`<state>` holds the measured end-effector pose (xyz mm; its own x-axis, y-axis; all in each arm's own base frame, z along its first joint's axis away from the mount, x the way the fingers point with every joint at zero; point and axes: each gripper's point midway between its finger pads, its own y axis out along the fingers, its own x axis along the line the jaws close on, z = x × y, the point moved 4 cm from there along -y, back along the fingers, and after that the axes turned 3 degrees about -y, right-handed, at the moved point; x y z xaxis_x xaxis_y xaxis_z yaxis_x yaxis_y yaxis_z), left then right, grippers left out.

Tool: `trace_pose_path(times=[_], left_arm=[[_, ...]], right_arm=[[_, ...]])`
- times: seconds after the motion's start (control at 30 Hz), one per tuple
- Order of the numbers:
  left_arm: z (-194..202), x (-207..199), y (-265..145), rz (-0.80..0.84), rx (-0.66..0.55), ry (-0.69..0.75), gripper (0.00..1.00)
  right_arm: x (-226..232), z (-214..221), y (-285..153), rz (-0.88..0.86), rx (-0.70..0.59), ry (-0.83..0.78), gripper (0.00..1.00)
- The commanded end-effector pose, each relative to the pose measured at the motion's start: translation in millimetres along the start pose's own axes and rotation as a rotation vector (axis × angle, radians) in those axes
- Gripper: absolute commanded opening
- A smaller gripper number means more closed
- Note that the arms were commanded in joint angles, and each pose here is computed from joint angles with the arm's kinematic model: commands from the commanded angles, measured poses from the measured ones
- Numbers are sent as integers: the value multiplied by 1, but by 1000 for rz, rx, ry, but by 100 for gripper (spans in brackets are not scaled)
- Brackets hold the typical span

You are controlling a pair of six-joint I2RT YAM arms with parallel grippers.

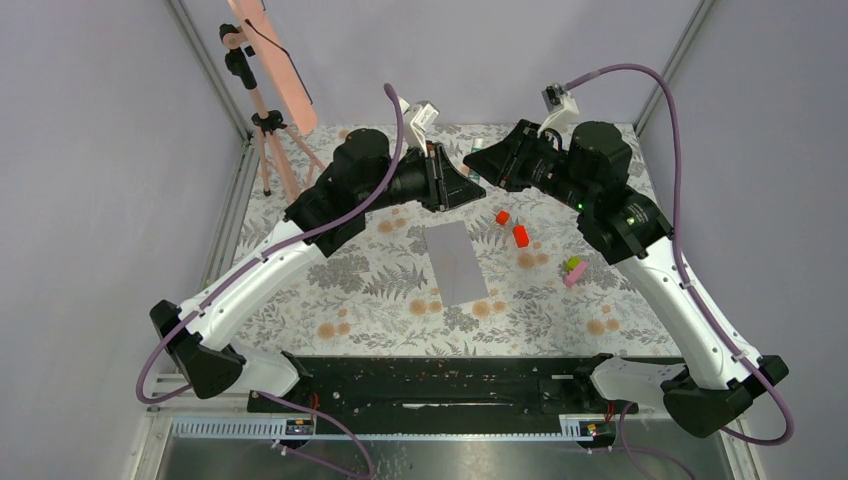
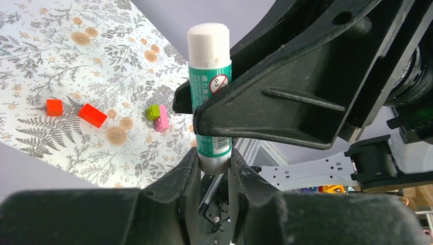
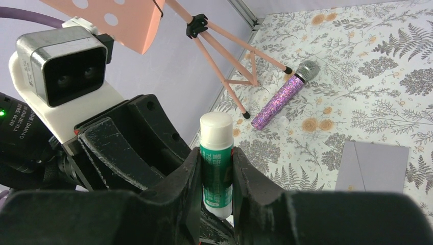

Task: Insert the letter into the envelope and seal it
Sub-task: Screw the solid glue.

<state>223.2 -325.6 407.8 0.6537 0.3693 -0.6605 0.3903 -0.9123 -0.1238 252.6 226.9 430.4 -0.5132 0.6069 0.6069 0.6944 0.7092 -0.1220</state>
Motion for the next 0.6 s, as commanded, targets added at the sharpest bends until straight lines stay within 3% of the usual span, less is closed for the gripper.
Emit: trace_pose_path(times=[0.0,0.1,0.2,0.23,0.33,0.57], left_arm=[[-26,-19,-15,48,-125,40,11],[-29,-19,-20,86,-137,7,1],[-32,-15,-23,119,-142,-31,0],[-32,-13,-23,119,-142,-38,2],[-32,-11,-22,116,-138,-44,29],[-34,-13,-19,124,-128,-44,31]], right_arm=[[19,-12,-4,-77,-43,-23,0],[19,-11,-5,-83,-44,-26,0],[19,-10,-6,-89,-44,-30,0],[20,-11,-6,-92,-44,-31,0],[20,-10,-6,-95,-41,-31,0],[22,-11,-5,-104,-37,-34,0]])
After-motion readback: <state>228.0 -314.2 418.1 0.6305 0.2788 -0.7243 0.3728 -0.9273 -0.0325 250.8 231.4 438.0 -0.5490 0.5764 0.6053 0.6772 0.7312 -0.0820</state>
